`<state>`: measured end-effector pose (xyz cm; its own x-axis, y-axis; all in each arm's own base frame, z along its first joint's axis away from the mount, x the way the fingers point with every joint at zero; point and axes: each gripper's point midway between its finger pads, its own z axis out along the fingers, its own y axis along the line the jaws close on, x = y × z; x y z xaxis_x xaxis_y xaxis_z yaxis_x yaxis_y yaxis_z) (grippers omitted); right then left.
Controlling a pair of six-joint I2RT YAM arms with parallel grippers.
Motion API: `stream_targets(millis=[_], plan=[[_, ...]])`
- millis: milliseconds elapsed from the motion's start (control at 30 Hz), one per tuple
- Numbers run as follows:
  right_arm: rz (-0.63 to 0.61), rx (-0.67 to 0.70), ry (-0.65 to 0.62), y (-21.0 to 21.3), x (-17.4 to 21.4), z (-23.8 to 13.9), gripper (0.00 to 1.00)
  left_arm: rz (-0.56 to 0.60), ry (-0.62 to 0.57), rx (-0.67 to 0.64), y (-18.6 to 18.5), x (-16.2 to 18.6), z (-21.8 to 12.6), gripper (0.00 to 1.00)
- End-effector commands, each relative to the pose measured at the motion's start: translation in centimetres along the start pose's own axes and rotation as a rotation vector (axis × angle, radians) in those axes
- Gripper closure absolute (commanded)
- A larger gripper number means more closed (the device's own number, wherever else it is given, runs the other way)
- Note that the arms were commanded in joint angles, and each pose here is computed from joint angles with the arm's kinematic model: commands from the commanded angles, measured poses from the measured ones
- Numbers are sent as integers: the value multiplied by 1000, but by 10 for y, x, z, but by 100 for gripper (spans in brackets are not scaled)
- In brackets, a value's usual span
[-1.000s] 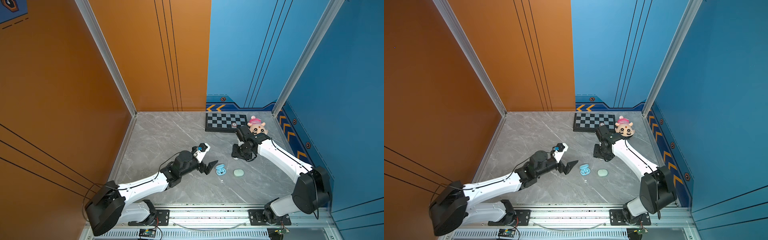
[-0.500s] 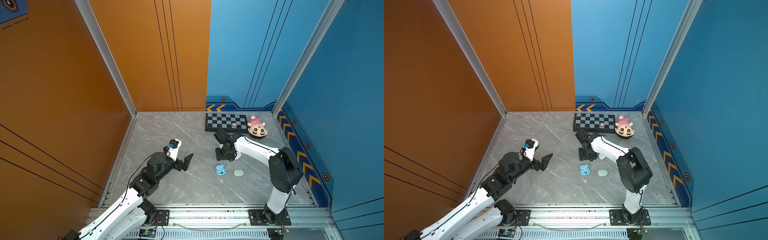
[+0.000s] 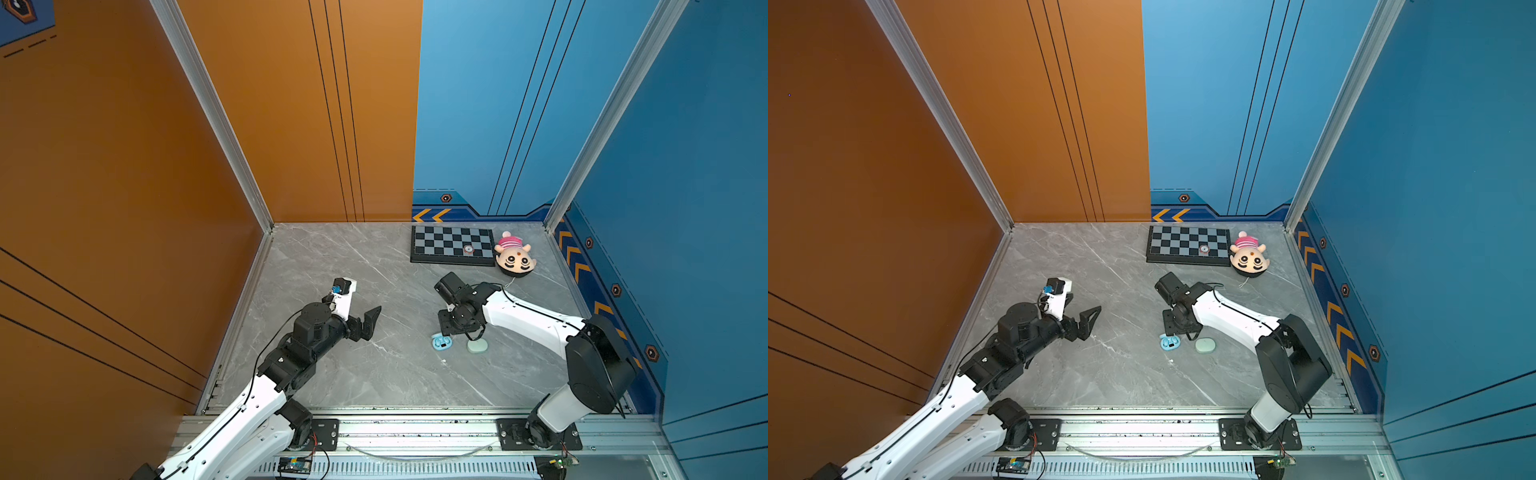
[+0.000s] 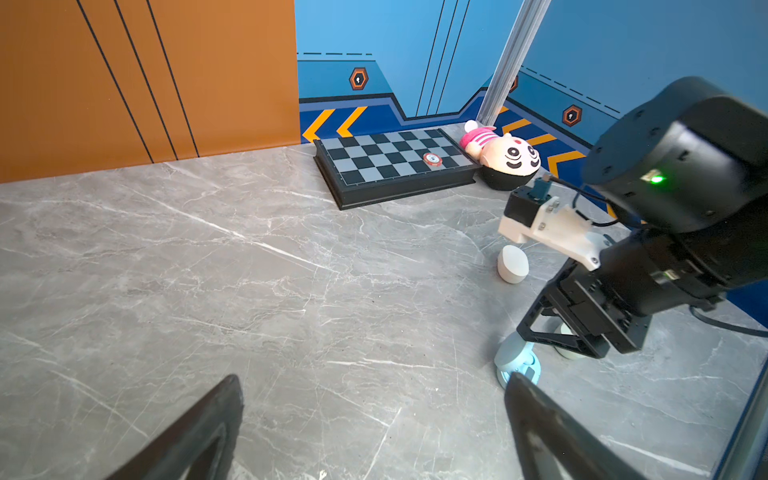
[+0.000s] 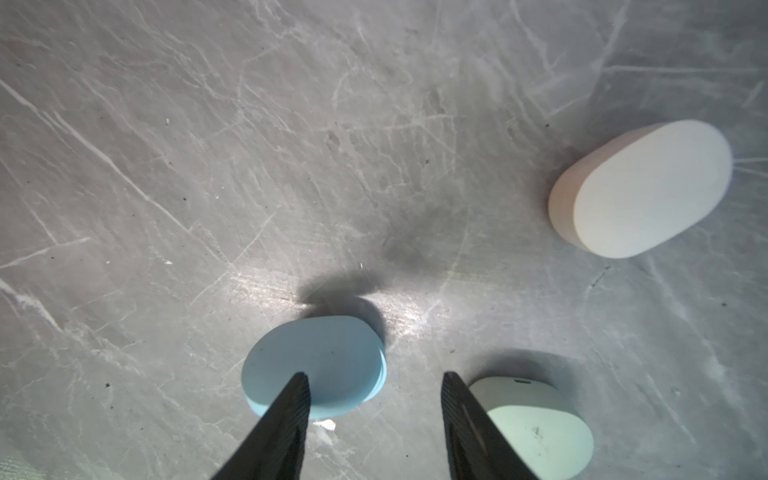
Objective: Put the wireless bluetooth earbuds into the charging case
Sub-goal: 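Open the left gripper and lift away while the right gripper moves over the case, then press the case lid down with the right gripper to close it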
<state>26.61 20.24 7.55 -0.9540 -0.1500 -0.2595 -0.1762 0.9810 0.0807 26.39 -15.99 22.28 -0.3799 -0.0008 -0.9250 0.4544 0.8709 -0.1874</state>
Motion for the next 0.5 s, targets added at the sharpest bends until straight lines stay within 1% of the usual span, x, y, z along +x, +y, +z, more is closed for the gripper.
stream_targets(millis=[0, 100, 200, 367, 467], plan=[[-8, -5, -53, -1, -3, -8, 46, -69, -18, -56, 13, -5, 3, 2], [-2, -30, -57, -1, -3, -8, 46, -113, -20, -91, 23, -7, 6, 2], [1, -53, -46, 2, -6, -3, 46, -135, -23, -96, 27, -9, 7, 2], [28, -118, -108, 19, -30, -13, 46, -146, -26, -101, 29, -12, 7, 2], [40, -113, -120, 21, -40, -12, 46, -153, -28, -105, 31, -13, 6, 2]])
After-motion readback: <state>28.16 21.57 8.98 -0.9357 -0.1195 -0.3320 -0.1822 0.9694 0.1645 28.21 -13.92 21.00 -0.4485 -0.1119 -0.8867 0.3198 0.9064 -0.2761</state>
